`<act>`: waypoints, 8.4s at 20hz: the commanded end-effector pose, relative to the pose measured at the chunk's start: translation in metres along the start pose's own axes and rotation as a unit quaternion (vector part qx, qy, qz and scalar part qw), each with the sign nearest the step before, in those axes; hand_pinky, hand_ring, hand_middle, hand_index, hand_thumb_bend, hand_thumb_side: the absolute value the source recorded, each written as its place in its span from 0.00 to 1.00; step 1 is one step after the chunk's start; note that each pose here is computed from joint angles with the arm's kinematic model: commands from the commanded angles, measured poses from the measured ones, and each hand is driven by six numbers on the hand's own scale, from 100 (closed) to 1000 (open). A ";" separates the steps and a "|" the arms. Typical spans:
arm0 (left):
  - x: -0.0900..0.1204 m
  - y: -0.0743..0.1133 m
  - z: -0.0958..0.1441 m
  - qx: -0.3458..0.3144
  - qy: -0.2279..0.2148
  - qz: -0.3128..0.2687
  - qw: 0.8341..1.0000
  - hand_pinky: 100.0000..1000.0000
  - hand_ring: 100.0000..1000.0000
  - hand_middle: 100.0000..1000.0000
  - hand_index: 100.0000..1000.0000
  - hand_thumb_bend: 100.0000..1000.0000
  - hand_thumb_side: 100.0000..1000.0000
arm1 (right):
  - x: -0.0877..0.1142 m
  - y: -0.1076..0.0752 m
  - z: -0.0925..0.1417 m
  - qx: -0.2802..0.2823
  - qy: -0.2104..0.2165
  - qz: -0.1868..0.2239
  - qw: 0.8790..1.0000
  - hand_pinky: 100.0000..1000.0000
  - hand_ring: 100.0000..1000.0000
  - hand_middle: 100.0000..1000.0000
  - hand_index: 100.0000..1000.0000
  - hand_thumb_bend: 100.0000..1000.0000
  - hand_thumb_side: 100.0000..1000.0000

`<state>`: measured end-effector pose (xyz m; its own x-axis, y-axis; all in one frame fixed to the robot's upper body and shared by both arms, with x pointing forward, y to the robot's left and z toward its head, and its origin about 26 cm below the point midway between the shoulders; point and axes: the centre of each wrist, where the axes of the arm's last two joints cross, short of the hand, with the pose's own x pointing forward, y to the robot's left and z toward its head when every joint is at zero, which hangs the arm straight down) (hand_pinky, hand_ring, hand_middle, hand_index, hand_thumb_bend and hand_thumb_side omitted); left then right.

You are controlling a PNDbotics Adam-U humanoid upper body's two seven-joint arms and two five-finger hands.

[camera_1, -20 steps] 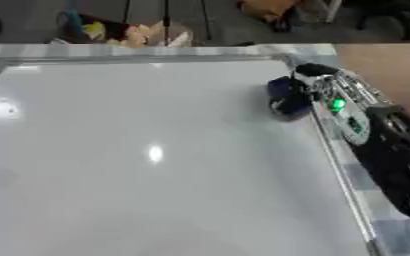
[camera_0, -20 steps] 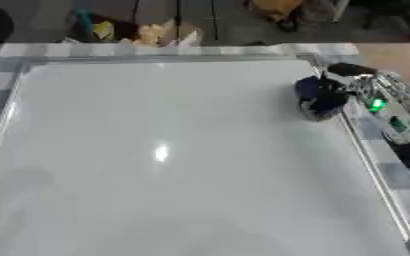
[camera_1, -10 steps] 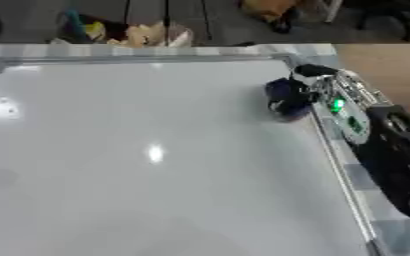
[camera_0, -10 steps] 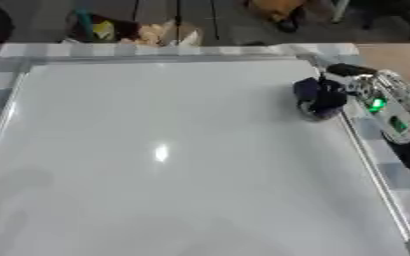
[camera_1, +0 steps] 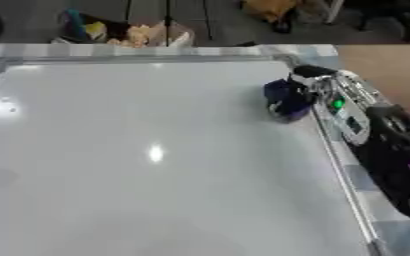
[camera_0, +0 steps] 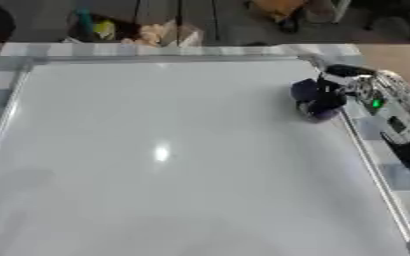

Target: Wipe the whiteboard clean with a brush.

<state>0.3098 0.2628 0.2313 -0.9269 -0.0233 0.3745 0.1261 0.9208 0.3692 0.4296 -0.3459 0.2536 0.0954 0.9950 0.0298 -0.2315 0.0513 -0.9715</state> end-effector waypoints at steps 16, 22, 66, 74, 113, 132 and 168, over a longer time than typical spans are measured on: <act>0.005 0.000 -0.007 -0.004 -0.011 0.003 1.000 0.32 0.55 0.49 0.68 0.03 0.98 | 0.034 -0.010 0.000 0.017 -0.053 0.026 0.998 0.46 0.53 0.23 0.40 0.00 0.43; 0.005 0.000 -0.006 -0.004 -0.009 0.003 1.000 0.32 0.55 0.49 0.68 0.03 0.98 | 0.041 -0.011 0.000 0.020 -0.060 0.029 0.998 0.46 0.52 0.23 0.40 0.00 0.43; 0.005 -0.001 -0.004 -0.006 -0.007 0.004 1.000 0.32 0.56 0.49 0.68 0.03 0.97 | -0.025 -0.002 -0.014 -0.009 0.104 0.017 0.994 0.43 0.54 0.24 0.43 0.00 0.45; 0.005 -0.001 -0.004 -0.006 -0.006 0.005 1.000 0.31 0.56 0.49 0.68 0.03 0.97 | -0.027 -0.002 -0.016 -0.007 0.112 0.021 0.994 0.44 0.54 0.25 0.44 0.00 0.46; 0.005 -0.002 -0.006 -0.003 -0.003 0.013 1.000 0.31 0.57 0.49 0.68 0.03 0.97 | 0.034 -0.005 -0.010 0.028 -0.015 0.072 0.997 0.43 0.54 0.24 0.43 0.00 0.46; 0.005 -0.003 -0.006 -0.004 -0.003 0.015 1.000 0.31 0.57 0.49 0.68 0.03 0.97 | 0.041 -0.008 -0.007 0.034 -0.032 0.074 0.996 0.42 0.53 0.24 0.43 0.00 0.46; 0.004 -0.003 -0.004 -0.003 -0.002 0.011 1.000 0.30 0.59 0.50 0.68 0.02 0.97 | -0.037 0.000 -0.016 0.001 0.131 0.053 0.990 0.43 0.55 0.25 0.43 0.00 0.47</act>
<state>0.3102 0.2572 0.2287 -0.9146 0.0015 0.4044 0.1586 0.9212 0.3553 0.4455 -0.3693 0.2390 0.2792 0.9537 -0.1122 -0.2701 -0.0341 -0.9622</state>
